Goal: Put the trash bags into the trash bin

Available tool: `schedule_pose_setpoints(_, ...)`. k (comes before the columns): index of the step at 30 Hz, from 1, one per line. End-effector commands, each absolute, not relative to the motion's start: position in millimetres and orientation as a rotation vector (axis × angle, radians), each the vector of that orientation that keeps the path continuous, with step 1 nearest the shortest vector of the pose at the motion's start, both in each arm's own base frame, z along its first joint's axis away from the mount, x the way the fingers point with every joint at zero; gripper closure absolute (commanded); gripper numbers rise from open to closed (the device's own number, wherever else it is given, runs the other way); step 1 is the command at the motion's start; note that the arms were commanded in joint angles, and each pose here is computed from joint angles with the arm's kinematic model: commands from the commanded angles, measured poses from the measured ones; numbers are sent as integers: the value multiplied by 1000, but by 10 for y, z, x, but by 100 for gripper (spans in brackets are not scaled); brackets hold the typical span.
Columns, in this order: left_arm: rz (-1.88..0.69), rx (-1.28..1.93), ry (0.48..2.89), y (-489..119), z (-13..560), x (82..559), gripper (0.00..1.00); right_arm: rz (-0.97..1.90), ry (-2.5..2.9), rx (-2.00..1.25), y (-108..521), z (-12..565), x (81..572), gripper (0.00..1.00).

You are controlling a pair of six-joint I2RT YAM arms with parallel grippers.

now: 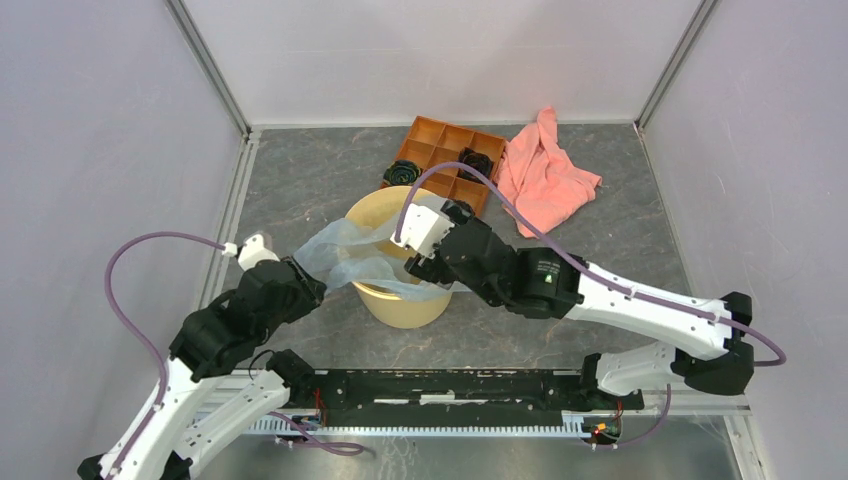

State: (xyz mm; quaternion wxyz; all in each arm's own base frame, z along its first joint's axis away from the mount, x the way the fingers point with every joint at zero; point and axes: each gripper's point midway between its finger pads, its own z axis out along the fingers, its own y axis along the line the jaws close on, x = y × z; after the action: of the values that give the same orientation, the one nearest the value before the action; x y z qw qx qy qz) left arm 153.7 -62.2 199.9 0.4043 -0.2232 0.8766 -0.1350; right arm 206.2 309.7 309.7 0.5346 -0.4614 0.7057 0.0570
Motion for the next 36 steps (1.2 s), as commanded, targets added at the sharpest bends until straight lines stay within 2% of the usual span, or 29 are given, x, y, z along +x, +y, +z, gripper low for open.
schedule_pose_setpoints(1,-402,-531,2199,-582,2312,1385,43,-151,1642,-874,2717,3407,2299,25)
schedule_pose_setpoints(7,-442,-508,2104,-372,2896,1191,6,-131,1606,-824,2790,3471,2382,66)
schedule_pose_setpoints(10,-383,-477,2090,-342,3117,1277,0,-93,1619,-821,2841,3491,2481,87)
schedule_pose_setpoints(12,-327,-440,2109,-401,3156,1416,0,-22,1628,-808,2874,3501,2560,95)
schedule_pose_setpoints(16,-180,-354,2193,-548,3023,1717,0,160,1637,-801,2917,3521,2732,99)
schedule_pose_setpoints(21,-340,-208,2192,-957,3017,1897,0,289,1674,-832,2976,3478,2887,99)
schedule_pose_setpoints(25,-381,-172,2188,-1017,3053,1881,1,340,1707,-844,3036,3415,2974,100)
schedule_pose_setpoints(29,-280,-198,2213,-881,2944,1880,10,353,1748,-812,2976,3364,3118,99)
schedule_pose_setpoints(32,-201,-231,2190,-779,2972,1950,23,355,1757,-791,2925,3353,3197,100)
schedule_pose_setpoints(33,-189,-230,2180,-776,2990,1985,24,360,1759,-781,2900,3357,3230,100)
schedule_pose_setpoints(36,-133,-210,2192,-800,3000,2099,17,393,1761,-768,2884,3370,3304,100)
